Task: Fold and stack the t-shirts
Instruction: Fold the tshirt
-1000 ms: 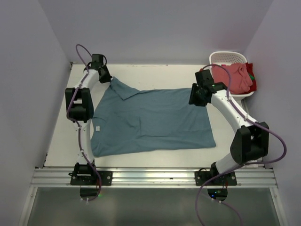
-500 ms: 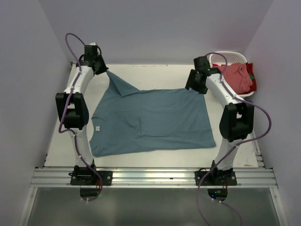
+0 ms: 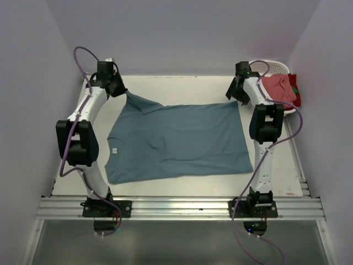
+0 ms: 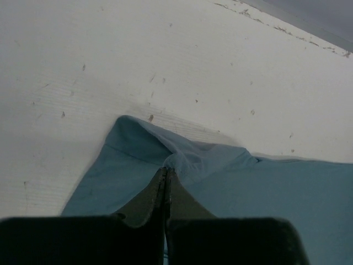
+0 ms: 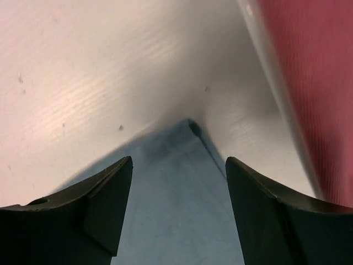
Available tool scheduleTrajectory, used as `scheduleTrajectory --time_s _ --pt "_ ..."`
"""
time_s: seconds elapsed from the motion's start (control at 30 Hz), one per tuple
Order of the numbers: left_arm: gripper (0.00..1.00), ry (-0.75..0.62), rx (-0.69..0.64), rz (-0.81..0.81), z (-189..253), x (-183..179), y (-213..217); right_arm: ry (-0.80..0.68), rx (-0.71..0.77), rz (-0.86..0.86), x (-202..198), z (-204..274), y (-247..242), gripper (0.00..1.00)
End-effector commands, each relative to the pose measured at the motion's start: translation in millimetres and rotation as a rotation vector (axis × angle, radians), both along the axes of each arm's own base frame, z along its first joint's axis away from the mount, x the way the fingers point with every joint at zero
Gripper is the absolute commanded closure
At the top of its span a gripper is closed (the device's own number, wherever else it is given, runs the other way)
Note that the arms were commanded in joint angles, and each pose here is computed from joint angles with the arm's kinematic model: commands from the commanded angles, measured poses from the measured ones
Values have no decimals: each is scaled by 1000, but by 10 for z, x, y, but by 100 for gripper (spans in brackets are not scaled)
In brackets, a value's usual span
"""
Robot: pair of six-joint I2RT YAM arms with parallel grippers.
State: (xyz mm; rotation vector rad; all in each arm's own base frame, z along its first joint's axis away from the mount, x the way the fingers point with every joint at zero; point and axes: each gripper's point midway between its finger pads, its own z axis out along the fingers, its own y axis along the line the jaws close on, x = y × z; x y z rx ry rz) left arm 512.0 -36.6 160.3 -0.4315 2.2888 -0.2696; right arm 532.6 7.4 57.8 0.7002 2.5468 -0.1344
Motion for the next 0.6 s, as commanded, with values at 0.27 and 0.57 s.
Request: scheduleTrajectory --time_s 0.27,0.57 --pt "100 -80 -31 -25 261 -93 -162 -62 75 -22 363 10 -125 37" --pt "100 -84 -25 -19 327 -160 -142 -4 114 -17 243 -261 -53 46"
